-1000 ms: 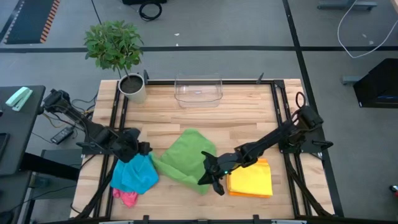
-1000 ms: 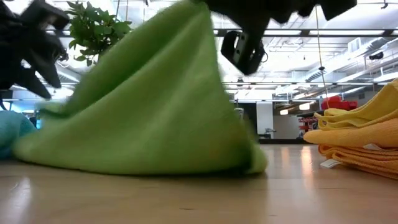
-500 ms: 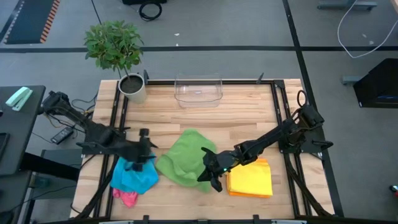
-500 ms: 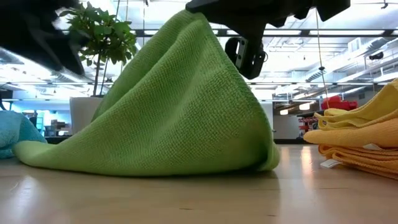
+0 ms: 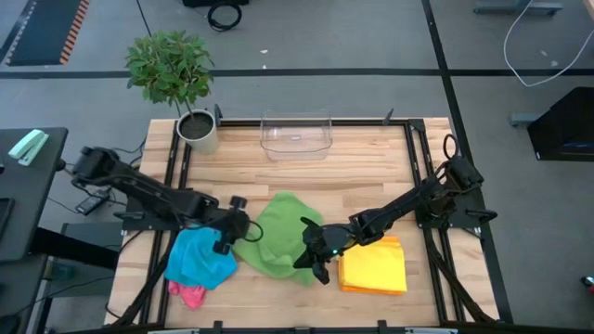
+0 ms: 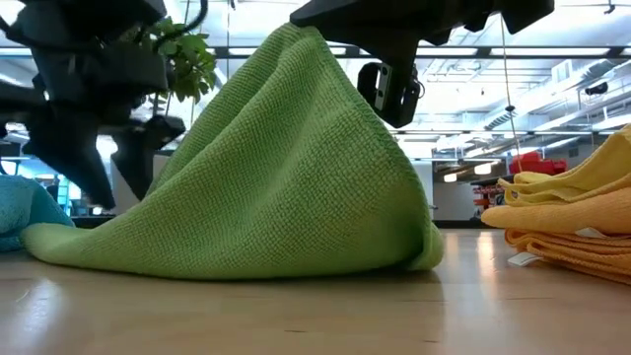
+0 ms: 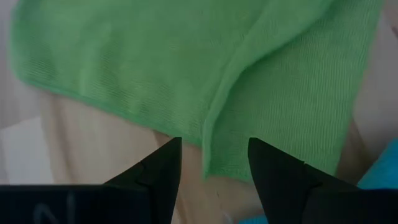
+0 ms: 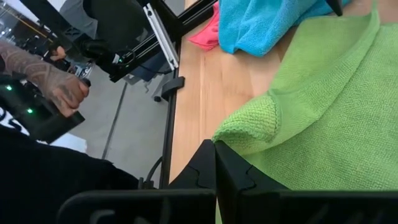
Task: Fold microfiber towels
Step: Fold the green towel on the table
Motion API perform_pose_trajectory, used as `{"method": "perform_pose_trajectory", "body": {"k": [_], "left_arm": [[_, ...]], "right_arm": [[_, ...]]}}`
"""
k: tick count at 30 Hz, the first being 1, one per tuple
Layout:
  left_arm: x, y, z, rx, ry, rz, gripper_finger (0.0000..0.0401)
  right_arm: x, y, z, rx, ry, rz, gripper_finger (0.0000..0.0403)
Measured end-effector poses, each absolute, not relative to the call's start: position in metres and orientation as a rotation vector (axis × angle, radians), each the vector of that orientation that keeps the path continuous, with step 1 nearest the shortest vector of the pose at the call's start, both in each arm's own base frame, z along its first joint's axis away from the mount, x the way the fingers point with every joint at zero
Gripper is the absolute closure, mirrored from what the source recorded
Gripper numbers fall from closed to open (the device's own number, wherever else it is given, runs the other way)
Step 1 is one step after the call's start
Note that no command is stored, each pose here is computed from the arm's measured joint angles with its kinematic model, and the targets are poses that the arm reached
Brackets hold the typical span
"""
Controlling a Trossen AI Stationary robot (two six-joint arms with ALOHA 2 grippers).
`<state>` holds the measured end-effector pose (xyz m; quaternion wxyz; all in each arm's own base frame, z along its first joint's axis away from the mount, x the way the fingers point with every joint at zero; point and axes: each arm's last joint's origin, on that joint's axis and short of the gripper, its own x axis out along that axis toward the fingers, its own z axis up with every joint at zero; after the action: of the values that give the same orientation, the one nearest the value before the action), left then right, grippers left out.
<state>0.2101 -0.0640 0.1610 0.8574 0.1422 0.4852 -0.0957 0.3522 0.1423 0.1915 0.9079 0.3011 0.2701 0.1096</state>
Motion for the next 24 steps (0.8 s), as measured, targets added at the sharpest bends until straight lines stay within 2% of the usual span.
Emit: {"method": "perform_pose_trajectory", "body": {"k": [7,11,16,22,24], "left_arm": [[0.215,-0.059,0.145,0.290,1.104,-0.221,0.0214],[0.217,-0.057,0.142,0.269,1.122,-0.229,0.0234],[0.218,-0.057,0.143,0.264,1.110,-0.233,0.0290],[0.220,-0.057,0.140,0.259,1.112,-0.224,0.0379],[0.220,-0.056,0.140,0.230,1.109,-0.202,0.0392]], "right_arm": [[0.352,0.142,0.192,0.622,0.557,0.226,0.0403],[0.352,0.142,0.192,0.616,0.556,0.228,0.0403],[0.352,0.142,0.192,0.615,0.556,0.228,0.0403],[0.352,0.143,0.192,0.612,0.557,0.233,0.0403],[0.352,0.142,0.193,0.612,0.557,0.234,0.0403]]}}
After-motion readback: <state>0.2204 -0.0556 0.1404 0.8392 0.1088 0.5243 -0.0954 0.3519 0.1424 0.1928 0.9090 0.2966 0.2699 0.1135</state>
